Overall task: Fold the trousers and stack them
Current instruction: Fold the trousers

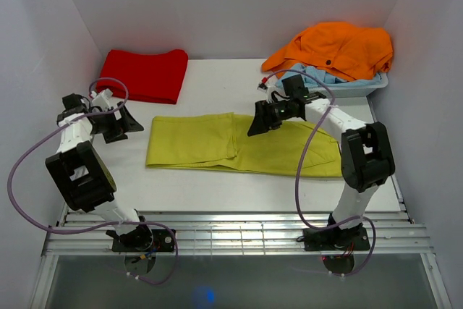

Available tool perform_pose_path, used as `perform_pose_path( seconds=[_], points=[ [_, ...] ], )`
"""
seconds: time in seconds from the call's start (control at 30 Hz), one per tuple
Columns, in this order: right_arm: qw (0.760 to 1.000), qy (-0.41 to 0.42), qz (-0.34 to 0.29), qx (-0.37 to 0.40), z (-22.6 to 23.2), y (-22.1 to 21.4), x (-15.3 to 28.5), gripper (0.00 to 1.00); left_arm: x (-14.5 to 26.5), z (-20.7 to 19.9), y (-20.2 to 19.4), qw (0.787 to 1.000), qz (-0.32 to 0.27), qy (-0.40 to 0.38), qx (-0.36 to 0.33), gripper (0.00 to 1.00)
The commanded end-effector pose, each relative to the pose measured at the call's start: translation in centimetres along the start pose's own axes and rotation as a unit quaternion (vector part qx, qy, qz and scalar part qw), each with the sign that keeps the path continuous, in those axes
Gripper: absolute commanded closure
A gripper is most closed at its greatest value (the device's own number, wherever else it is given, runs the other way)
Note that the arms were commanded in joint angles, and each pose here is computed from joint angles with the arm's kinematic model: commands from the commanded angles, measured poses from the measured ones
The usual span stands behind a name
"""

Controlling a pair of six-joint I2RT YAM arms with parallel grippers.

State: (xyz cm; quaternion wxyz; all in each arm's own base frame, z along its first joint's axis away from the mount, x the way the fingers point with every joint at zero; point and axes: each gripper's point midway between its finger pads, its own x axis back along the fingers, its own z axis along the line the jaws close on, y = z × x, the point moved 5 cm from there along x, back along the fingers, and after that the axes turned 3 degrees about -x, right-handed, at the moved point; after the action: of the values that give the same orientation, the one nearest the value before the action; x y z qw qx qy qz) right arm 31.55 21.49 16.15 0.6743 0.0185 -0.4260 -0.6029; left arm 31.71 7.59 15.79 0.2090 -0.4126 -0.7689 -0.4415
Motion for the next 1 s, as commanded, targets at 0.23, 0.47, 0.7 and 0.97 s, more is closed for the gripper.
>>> perform_pose_path(
  seconds=[0.23, 0.47, 0.7, 0.97],
  points=[
    [0.996, 0.024, -0.019, -0.083, 0.1, 0.6, -9.1, 0.33, -1.0, 1.9, -2.6, 0.999, 0.012, -0.023, 0.023, 0.02],
    [0.993, 0.025, -0.005, -0.112, -0.4, -0.8, -11.8, 0.32, -2.0, 2.6, -3.3, 0.999, 0.019, -0.027, 0.039, 0.02],
    [0.990, -0.018, 0.015, -0.136, -1.1, -2.3, -12.5, 0.30, -2.7, 3.0, -3.2, 0.998, 0.016, -0.030, 0.053, 0.02],
    [0.986, -0.082, 0.022, -0.141, -1.7, -3.4, -11.2, 0.29, -3.0, 3.2, -3.4, 0.998, 0.016, -0.029, 0.058, 0.02]
  ],
)
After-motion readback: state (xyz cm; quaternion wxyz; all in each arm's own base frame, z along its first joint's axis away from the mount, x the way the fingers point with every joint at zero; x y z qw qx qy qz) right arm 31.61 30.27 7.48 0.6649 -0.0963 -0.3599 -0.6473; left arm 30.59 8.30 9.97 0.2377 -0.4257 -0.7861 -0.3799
